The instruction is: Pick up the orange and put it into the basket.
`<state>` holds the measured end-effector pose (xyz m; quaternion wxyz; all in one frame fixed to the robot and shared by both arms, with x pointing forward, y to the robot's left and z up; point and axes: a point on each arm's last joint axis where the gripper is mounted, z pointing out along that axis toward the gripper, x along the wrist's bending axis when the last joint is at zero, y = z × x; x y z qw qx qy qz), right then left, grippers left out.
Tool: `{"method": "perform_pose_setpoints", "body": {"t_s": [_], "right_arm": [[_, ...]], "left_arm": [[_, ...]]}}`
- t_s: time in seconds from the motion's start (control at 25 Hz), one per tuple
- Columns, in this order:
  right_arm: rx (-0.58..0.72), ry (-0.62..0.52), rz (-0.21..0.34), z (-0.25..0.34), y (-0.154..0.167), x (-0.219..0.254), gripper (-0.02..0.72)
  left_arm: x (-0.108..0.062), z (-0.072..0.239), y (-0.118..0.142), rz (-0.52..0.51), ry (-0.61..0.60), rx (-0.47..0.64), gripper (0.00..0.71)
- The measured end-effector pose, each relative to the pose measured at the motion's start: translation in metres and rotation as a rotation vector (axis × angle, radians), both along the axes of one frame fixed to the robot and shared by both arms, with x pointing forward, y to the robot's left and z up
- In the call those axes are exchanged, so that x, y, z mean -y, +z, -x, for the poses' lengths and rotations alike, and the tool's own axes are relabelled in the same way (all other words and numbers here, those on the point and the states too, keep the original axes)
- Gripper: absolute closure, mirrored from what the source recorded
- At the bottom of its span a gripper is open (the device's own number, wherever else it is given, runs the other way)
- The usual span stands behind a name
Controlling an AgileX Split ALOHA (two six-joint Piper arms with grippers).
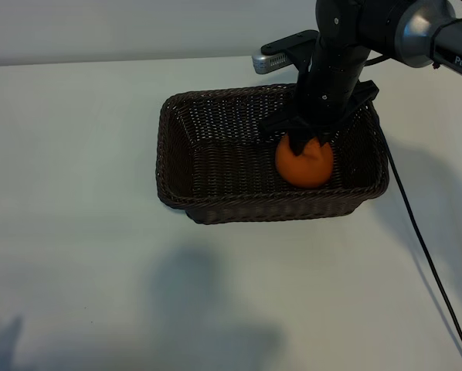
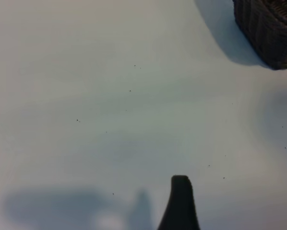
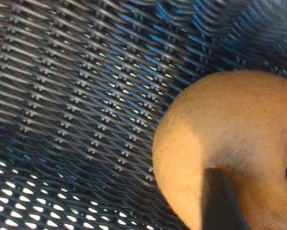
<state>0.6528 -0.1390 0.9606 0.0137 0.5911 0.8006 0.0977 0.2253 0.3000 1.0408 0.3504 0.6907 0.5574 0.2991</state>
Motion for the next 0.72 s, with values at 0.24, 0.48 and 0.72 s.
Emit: {"method": "perform_pose_setpoints", "body": {"t_s": [0.24,0.48,0.72], "right_arm": [[-0.002,0.002,0.000,0.002,0.006,0.001,0.160],[0.116,0.017,0.004,0.001,0.058,0.004,0.160],[0.193,-0.002,0.095,-0.006,0.098,0.021,0.160]], "left_arm": [[0.000,0.000,0.000,0.000,0.000,0.000,0.120],[0.000,0.000,0.000,0.002,0.002,0.000,0.120],[0.000,0.000,0.000,0.002,0.002,0.000,0.120]]}}
